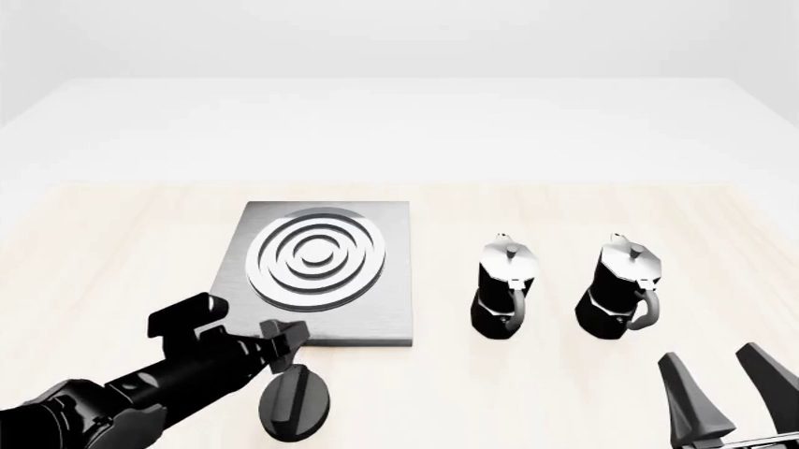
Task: Turn off the stove.
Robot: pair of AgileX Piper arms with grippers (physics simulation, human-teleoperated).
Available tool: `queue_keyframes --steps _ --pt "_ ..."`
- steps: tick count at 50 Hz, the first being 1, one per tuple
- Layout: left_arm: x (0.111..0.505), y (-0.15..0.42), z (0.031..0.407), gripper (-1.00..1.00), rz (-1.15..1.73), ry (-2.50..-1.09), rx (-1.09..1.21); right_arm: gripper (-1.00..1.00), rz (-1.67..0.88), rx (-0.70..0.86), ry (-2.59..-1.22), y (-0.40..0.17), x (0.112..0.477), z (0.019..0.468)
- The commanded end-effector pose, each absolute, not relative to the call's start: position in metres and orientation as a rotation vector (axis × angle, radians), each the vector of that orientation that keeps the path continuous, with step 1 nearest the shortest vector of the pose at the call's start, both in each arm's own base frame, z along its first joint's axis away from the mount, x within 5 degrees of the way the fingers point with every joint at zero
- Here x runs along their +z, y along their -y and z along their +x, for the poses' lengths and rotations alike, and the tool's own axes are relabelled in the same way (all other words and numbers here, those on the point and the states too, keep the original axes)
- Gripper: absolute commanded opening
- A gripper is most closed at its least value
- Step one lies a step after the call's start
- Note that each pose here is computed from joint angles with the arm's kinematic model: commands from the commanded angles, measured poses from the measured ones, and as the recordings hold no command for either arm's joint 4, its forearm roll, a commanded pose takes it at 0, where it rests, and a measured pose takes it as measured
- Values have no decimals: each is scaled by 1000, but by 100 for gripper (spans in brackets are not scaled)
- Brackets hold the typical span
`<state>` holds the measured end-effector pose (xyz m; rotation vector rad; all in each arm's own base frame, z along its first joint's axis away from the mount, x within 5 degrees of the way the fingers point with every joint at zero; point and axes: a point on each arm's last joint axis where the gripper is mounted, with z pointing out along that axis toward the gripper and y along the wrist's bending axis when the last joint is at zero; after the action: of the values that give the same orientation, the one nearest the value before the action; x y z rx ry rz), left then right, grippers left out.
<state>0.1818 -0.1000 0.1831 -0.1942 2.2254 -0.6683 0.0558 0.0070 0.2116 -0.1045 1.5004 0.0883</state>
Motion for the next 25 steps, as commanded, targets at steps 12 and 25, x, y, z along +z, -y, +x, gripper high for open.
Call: queue_keyframes --steps 12,25 --pt "223 66 154 100 -268 -2127 -634 100 -115 89 -1491 -7 212 56" --pt "235 50 132 100 -314 -2078 -632 100 -121 93 -1485 -8 213 56"
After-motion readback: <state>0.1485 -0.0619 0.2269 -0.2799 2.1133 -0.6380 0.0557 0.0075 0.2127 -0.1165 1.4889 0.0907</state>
